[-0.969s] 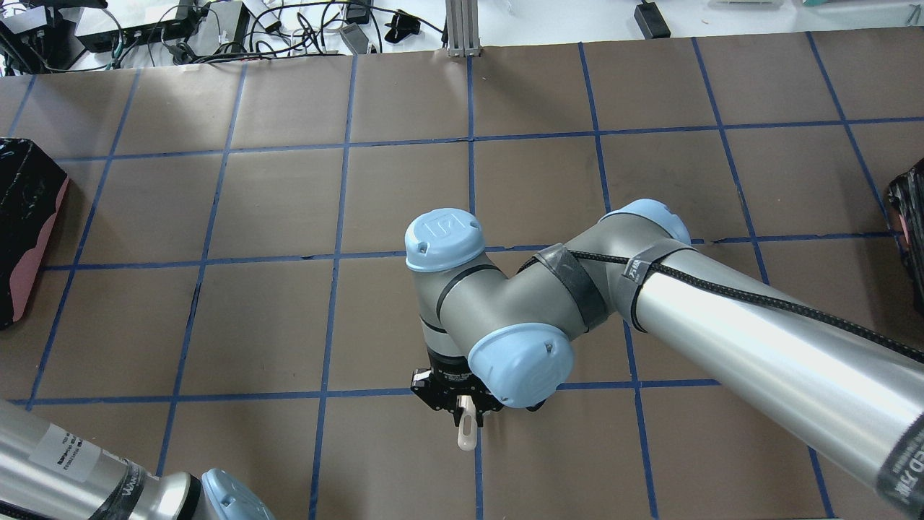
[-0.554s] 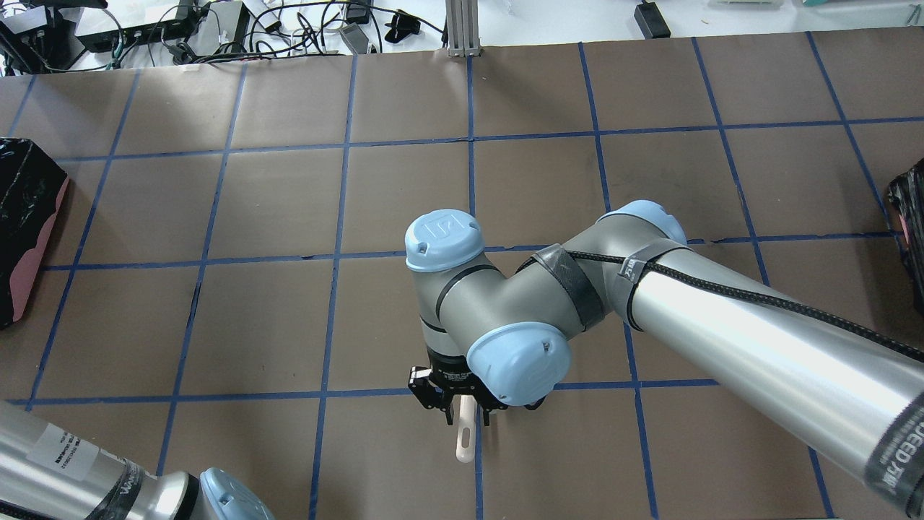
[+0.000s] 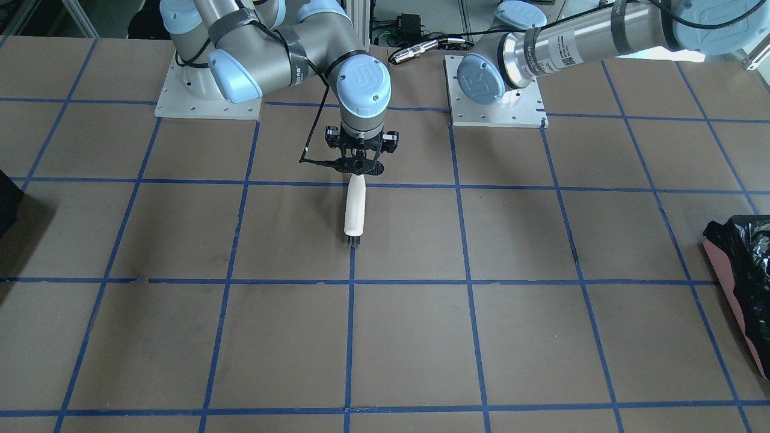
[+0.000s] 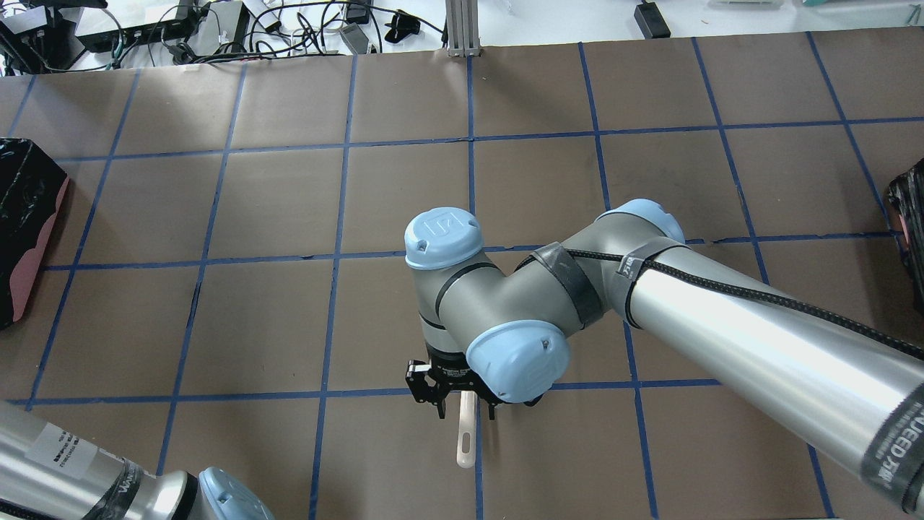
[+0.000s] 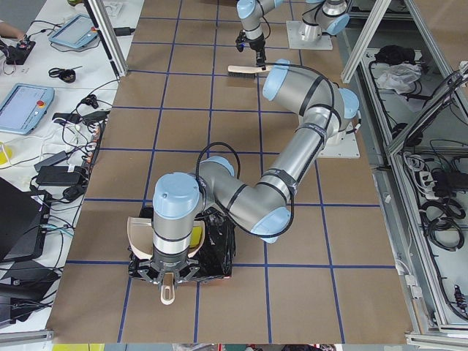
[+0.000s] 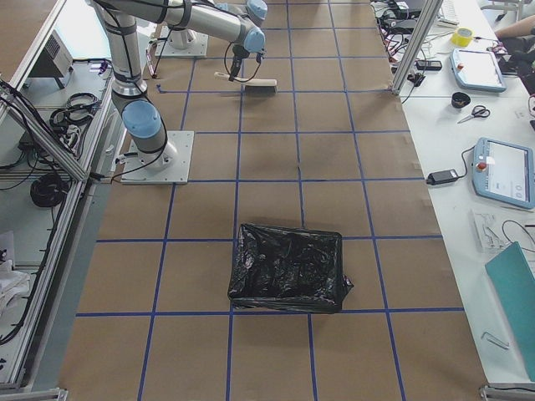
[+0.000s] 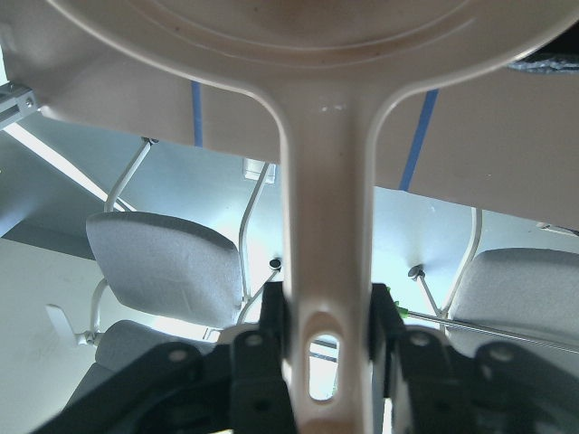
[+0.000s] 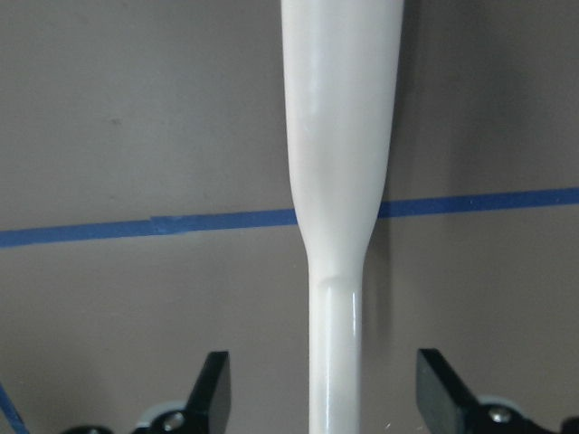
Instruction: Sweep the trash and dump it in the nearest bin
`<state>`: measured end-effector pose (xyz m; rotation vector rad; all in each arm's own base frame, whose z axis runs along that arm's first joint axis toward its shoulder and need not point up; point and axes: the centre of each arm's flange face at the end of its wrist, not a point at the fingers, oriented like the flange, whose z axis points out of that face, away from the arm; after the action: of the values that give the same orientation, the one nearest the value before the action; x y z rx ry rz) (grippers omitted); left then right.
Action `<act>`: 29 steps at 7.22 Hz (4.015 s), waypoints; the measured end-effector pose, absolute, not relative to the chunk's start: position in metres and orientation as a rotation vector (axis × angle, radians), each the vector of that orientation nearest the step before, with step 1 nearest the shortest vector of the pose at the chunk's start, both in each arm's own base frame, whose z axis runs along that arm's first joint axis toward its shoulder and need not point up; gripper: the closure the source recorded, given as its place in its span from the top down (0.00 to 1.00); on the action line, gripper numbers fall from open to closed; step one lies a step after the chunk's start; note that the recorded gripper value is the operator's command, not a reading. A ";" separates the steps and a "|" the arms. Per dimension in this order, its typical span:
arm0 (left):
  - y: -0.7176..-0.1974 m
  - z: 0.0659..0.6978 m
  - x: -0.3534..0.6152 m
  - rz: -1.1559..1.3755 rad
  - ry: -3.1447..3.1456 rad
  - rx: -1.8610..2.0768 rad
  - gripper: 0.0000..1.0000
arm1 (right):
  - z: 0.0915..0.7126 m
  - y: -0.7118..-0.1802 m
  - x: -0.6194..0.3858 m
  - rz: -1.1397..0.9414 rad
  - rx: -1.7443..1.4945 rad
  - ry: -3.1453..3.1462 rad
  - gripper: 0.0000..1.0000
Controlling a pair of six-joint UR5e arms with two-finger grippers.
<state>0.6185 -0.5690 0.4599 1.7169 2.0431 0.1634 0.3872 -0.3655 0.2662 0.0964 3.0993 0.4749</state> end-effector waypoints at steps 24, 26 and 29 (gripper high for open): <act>-0.614 0.485 0.370 0.038 2.393 1.018 0.00 | 0.522 -0.453 0.140 -0.067 -0.134 3.162 1.00; -0.621 0.455 0.311 -0.028 2.557 0.876 0.00 | 0.521 -0.454 0.140 -0.066 -0.135 3.161 1.00; -0.628 0.423 0.243 -0.079 2.693 0.695 0.00 | 0.521 -0.453 0.140 -0.064 -0.135 3.163 1.00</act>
<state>0.2427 -0.6283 0.4234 0.6953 2.6927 -0.0792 0.1402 -0.4534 0.5207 -0.1348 3.1628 -0.0641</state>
